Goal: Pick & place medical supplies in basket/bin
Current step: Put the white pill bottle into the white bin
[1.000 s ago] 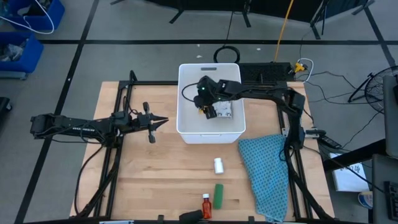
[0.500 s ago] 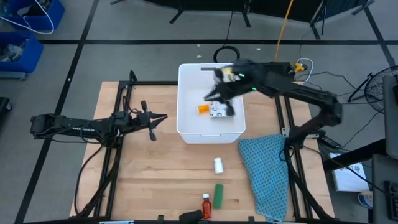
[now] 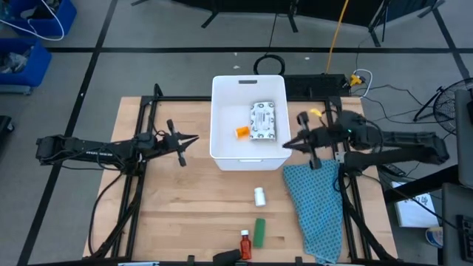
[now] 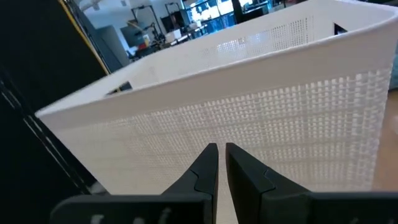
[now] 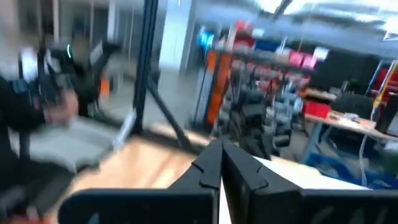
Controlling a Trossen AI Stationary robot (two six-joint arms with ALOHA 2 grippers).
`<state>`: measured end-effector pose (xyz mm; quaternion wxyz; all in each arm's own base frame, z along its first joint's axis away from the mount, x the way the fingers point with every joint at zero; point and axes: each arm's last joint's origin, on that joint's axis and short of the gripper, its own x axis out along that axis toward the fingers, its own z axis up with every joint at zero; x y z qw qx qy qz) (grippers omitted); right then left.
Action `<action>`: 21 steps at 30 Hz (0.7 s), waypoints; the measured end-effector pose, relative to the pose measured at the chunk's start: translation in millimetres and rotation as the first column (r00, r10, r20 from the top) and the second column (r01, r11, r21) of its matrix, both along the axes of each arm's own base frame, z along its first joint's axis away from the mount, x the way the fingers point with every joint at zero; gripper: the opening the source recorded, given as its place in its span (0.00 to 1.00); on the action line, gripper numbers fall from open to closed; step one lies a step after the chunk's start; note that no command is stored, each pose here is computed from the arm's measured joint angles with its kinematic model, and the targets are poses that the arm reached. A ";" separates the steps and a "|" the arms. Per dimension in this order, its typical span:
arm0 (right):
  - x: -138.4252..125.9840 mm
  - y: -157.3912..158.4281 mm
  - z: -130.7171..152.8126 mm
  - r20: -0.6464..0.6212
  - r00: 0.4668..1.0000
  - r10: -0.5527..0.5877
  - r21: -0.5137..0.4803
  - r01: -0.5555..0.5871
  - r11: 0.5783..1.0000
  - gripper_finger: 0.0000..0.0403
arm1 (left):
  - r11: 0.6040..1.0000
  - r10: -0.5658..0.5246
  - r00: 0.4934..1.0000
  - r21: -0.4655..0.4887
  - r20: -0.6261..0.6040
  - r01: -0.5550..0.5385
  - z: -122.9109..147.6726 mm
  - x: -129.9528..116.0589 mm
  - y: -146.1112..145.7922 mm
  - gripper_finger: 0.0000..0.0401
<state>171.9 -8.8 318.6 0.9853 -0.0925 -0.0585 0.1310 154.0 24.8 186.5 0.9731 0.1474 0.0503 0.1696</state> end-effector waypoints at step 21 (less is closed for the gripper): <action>-37.2 0.6 -102.6 0.174 0.972 -0.158 0.087 0.145 0.986 0.00 | 0.998 0.027 1.000 -0.049 0.003 -0.027 -1.4 -0.4 0.7 0.09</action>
